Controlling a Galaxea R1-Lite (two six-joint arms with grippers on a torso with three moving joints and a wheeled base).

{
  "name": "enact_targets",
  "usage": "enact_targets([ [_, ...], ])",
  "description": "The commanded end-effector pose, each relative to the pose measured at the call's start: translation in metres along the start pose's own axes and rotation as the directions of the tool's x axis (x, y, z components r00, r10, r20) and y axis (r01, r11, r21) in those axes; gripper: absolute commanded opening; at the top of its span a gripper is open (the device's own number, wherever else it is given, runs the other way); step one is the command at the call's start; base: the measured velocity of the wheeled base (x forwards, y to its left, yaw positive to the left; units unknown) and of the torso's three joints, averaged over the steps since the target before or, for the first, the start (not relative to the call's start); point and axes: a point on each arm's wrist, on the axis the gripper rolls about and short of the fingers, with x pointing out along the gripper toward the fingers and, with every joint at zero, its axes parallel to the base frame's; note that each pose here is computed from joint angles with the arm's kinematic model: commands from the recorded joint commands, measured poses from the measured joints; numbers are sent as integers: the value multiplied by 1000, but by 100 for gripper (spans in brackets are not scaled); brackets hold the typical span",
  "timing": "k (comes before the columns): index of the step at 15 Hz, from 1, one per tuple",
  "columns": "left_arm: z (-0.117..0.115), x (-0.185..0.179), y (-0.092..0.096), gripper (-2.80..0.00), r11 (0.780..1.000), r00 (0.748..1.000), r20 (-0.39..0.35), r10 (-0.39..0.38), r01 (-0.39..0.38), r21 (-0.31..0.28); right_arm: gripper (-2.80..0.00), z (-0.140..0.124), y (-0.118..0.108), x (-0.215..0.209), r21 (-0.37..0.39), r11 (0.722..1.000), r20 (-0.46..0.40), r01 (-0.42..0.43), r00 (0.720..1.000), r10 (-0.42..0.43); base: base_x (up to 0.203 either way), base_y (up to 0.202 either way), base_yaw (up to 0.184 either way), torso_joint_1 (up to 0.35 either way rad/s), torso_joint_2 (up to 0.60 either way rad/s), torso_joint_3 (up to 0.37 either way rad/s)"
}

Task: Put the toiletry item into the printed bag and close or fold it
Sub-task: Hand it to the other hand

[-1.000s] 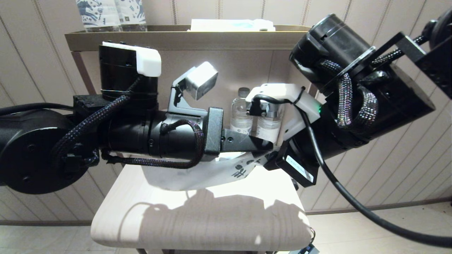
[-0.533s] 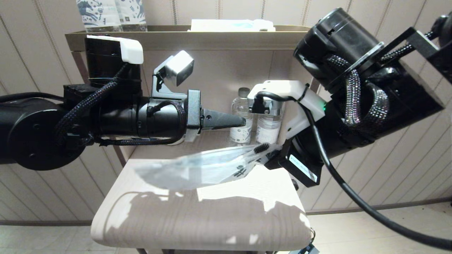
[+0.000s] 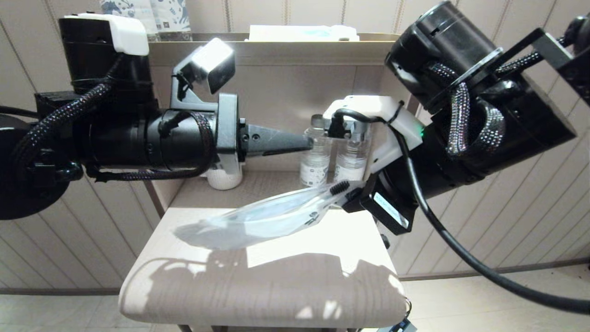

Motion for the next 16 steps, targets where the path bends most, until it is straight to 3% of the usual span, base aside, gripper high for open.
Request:
enact_targets([
  [1,16,-19,3,-280,999,997,64,39,-40,22,-280,-3,0,4,2,1000,-20,-4,1000,4,0,0,0,0,0,0],
  [4,34,-41,7,-280,994,988,123,98,-102,29,-280,3,-1,-3,-9,1000,13,11,1000,-11,0,0,0,0,0,0],
  [6,36,-41,11,-280,994,987,124,106,-110,24,-280,-6,-1,-1,-7,1000,-90,-11,996,11,0,0,0,0,0,0],
  [7,36,-41,12,-280,994,987,117,107,-109,17,-280,-6,-2,2,2,1000,-101,-12,995,12,0,0,0,0,0,0],
  [10,35,-40,14,-280,993,988,106,114,-116,13,-280,-12,-12,27,119,993,-198,-6,980,30,0,0,0,0,0,0],
  [12,34,-38,19,-280,993,988,100,116,-117,4,-280,-17,-15,54,167,986,-285,-13,957,61,0,0,0,0,0,0],
  [14,34,-37,20,-280,993,988,98,118,-119,1,-280,-27,-21,83,239,971,-390,2,916,94,0,0,0,0,0,0],
  [16,34,-37,20,-280,993,989,95,116,-116,1,-280,-37,-27,99,285,959,-441,-7,887,138,0,0,0,0,0,0],
])
